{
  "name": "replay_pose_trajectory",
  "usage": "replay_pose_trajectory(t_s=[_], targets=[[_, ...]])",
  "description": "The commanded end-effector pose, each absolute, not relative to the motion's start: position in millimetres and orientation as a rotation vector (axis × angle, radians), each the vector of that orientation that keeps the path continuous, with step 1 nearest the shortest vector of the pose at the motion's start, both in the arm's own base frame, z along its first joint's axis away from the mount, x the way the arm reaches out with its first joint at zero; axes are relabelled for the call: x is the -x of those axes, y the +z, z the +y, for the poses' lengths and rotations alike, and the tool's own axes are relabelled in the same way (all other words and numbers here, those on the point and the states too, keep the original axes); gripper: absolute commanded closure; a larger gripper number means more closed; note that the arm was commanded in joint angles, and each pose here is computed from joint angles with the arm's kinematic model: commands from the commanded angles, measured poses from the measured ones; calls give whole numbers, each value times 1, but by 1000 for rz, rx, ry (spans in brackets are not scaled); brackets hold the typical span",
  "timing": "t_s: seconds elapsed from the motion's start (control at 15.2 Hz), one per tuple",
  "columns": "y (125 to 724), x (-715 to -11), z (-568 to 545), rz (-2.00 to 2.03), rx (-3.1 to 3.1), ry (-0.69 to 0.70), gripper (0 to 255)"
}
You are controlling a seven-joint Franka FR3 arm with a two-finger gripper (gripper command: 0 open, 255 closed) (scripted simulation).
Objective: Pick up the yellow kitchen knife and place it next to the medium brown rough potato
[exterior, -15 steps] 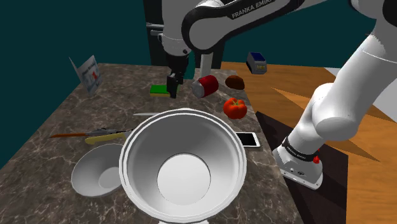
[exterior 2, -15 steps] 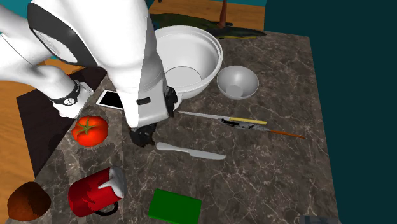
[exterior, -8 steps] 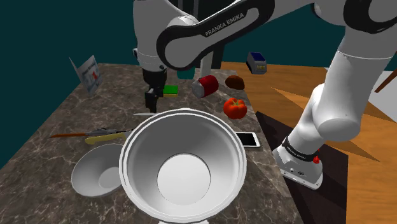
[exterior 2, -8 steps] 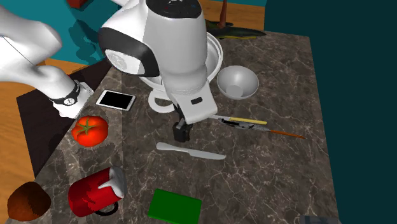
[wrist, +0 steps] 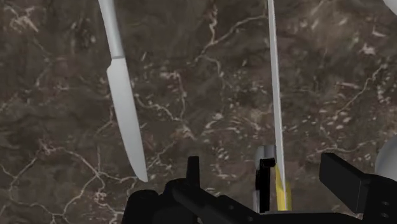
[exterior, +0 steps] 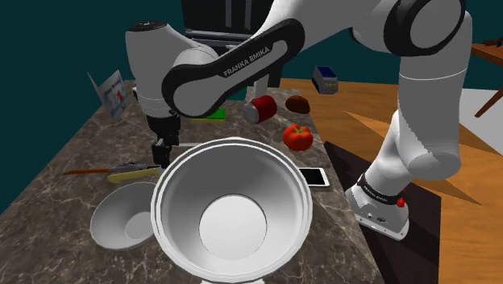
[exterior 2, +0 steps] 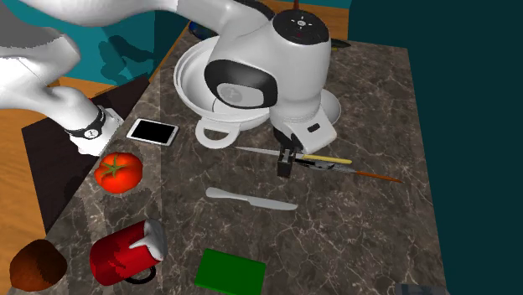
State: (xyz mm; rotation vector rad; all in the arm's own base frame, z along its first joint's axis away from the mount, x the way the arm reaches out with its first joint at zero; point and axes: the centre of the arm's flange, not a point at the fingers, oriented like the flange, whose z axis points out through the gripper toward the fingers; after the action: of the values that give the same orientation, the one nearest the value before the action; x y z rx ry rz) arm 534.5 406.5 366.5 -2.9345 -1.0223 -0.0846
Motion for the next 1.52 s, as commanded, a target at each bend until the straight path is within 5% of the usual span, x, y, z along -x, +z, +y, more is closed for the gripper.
replay_pose_trajectory(t_s=[0.0,1.12,1.19,1.45], targets=[[362,-539,431,-1061,2911,-85,0],[315,-543,452,-1091,2893,-86,0],[315,-543,451,-1091,2893,-86,255],[316,-543,452,-1091,2893,-86,255]])
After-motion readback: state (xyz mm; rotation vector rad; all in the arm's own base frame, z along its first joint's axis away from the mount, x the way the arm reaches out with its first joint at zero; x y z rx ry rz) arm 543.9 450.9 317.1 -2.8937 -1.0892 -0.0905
